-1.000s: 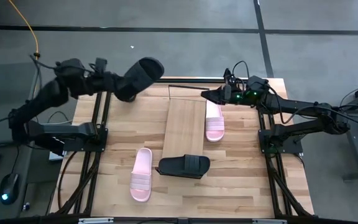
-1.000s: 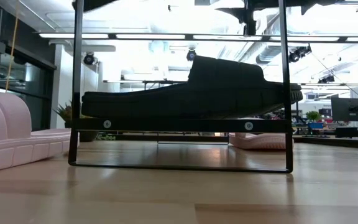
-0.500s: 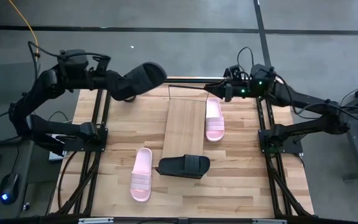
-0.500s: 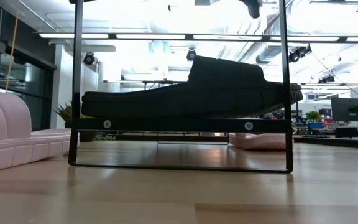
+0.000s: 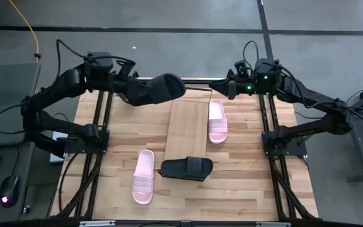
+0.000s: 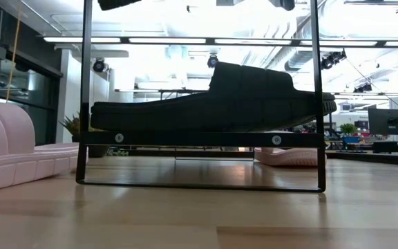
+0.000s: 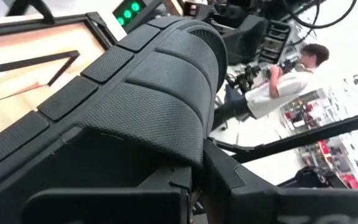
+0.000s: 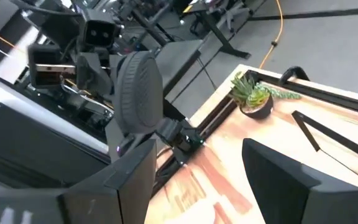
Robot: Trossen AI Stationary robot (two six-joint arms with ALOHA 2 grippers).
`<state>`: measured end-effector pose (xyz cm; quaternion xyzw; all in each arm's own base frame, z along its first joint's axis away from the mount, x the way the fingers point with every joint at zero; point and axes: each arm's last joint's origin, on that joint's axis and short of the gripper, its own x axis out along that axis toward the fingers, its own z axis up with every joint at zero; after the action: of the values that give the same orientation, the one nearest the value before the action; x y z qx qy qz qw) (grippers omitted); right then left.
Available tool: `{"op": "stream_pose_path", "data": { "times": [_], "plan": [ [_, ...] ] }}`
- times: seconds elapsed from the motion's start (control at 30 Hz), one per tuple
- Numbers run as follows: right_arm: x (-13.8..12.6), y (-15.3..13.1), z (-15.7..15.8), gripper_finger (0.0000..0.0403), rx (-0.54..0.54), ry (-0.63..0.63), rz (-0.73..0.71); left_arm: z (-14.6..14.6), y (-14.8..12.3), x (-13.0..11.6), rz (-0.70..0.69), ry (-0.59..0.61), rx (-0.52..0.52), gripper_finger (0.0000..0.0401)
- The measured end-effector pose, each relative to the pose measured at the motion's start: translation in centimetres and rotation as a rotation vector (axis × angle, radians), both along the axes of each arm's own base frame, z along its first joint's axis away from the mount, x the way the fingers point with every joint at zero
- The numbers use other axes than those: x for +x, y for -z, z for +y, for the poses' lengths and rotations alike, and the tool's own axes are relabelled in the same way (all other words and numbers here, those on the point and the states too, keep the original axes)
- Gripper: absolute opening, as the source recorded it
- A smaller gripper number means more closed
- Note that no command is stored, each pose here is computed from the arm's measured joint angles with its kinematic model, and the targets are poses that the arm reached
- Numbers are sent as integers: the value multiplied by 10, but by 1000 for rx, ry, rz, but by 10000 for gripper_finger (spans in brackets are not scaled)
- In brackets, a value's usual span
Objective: Pick and place slides into the shelf
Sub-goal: Put the black slide on the shelf
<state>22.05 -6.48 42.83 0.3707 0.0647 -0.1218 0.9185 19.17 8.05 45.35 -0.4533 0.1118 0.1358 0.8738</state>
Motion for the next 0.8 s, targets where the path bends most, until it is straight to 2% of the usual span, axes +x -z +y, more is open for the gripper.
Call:
{"op": "stream_pose_path", "data": {
  "times": [0.4,0.8],
  "plan": [
    [31,13,13,229,45,-81,25,5,6,14,18,20,-9,7],
    [57,16,14,229,30,-115,-62,10,13,27,33,44,-23,9]
  ]
}}
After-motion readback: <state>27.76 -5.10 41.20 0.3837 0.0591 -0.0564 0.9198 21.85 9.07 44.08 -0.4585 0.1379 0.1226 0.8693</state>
